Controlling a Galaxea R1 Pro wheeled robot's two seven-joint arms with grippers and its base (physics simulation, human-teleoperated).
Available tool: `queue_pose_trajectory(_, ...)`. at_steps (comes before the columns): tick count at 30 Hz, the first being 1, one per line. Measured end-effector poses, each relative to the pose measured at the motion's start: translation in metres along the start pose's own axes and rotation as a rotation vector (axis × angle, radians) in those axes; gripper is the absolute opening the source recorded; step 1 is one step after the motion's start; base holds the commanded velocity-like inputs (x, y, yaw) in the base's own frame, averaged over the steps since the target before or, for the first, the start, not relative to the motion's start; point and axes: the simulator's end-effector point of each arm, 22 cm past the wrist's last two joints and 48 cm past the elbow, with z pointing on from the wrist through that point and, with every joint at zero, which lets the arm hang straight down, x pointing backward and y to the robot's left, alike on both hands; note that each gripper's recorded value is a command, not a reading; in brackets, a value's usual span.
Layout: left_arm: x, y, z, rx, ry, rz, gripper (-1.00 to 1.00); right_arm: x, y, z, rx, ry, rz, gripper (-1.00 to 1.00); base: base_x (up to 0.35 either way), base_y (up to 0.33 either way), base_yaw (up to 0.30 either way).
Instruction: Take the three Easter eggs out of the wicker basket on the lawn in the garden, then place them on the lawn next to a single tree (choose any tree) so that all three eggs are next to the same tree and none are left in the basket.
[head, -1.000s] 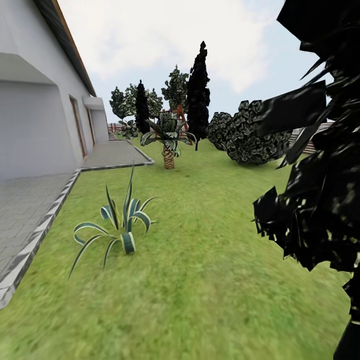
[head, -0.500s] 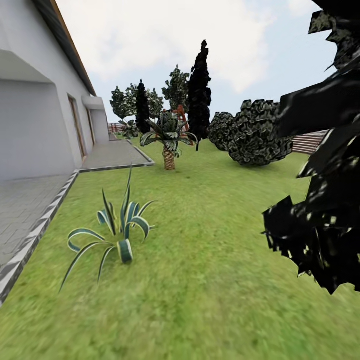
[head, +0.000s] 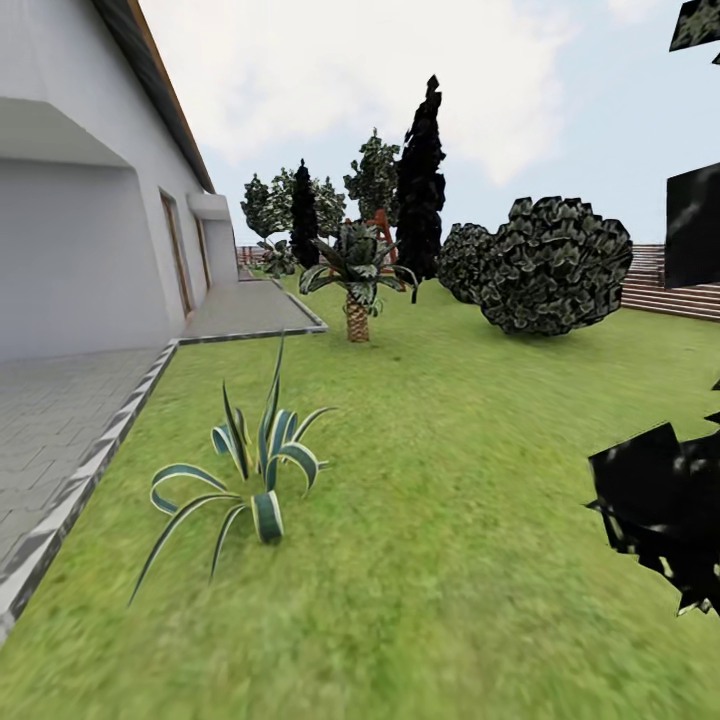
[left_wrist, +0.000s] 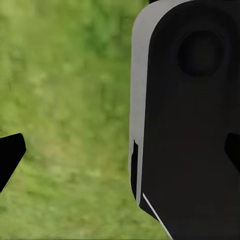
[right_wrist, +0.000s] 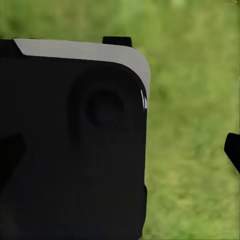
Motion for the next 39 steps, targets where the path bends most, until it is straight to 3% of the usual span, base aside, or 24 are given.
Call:
queue_pose_trajectory(19,0.0,0.0,0.0,0.0,0.0,0.0,1.0,0.0,0.0004,0.0,0.0,0.0,0.0,1.0,0.334,0.115,-0.001)
queue_pose_trajectory(27,-0.0002,0.0,0.0,0.0,0.0,0.0,1.0,0.0001,-0.0004,0.0,0.0,0.0,0.0,1.0,0.334,0.108,-0.189)
queue_pose_trajectory(39,-0.0006,0.0,0.0,0.0,-0.001,0.0,1.0,0.0,-0.0003,0.0,0.0,0.0,0.0,1.0,0.334,0.101,-0.018)
